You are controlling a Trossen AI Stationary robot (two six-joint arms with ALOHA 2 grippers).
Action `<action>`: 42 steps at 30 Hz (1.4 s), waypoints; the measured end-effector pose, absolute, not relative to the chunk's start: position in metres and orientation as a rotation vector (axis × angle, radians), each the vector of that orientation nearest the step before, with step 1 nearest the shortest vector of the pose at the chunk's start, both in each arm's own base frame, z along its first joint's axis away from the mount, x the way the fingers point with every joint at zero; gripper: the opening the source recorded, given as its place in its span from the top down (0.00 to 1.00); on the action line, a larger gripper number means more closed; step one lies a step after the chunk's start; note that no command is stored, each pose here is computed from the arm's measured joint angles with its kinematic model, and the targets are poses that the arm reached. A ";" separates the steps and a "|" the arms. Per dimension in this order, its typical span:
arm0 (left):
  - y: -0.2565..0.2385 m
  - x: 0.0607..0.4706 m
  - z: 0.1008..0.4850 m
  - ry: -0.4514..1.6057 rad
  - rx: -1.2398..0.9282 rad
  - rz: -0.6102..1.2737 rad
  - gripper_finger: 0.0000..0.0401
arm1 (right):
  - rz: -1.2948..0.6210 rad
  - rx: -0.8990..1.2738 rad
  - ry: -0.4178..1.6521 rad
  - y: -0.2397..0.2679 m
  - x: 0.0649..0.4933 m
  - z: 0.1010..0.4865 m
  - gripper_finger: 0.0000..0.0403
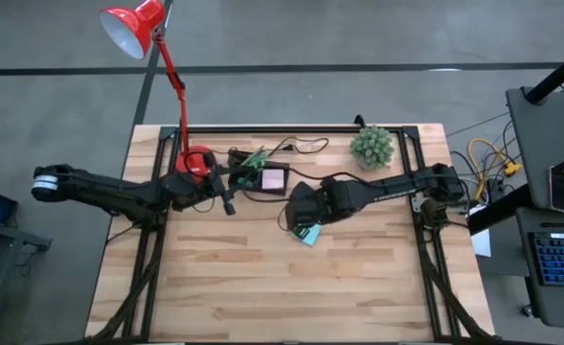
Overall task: Pick and place office supplies into organizer
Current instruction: Put the blue sticky notes into the black mesh desk organizer
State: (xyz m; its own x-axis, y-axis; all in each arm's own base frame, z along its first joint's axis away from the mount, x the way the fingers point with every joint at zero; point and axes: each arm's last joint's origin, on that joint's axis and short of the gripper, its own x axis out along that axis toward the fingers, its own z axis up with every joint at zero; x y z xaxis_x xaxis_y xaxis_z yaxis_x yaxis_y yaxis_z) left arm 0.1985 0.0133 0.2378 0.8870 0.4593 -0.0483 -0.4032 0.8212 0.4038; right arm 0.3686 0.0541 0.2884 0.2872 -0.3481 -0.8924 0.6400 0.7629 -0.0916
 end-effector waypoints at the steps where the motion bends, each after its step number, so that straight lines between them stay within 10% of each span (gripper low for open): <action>1: 0.013 0.196 0.239 0.147 0.382 0.460 0.65 | -0.655 0.302 1.079 0.055 0.371 0.289 0.98; 20: 0.013 0.158 0.241 0.160 0.220 0.455 0.65 | -0.499 0.292 1.339 0.071 0.418 0.184 0.46; 42: 0.013 0.156 0.236 0.174 0.245 0.453 0.65 | -0.490 0.192 1.320 0.073 0.416 0.161 0.42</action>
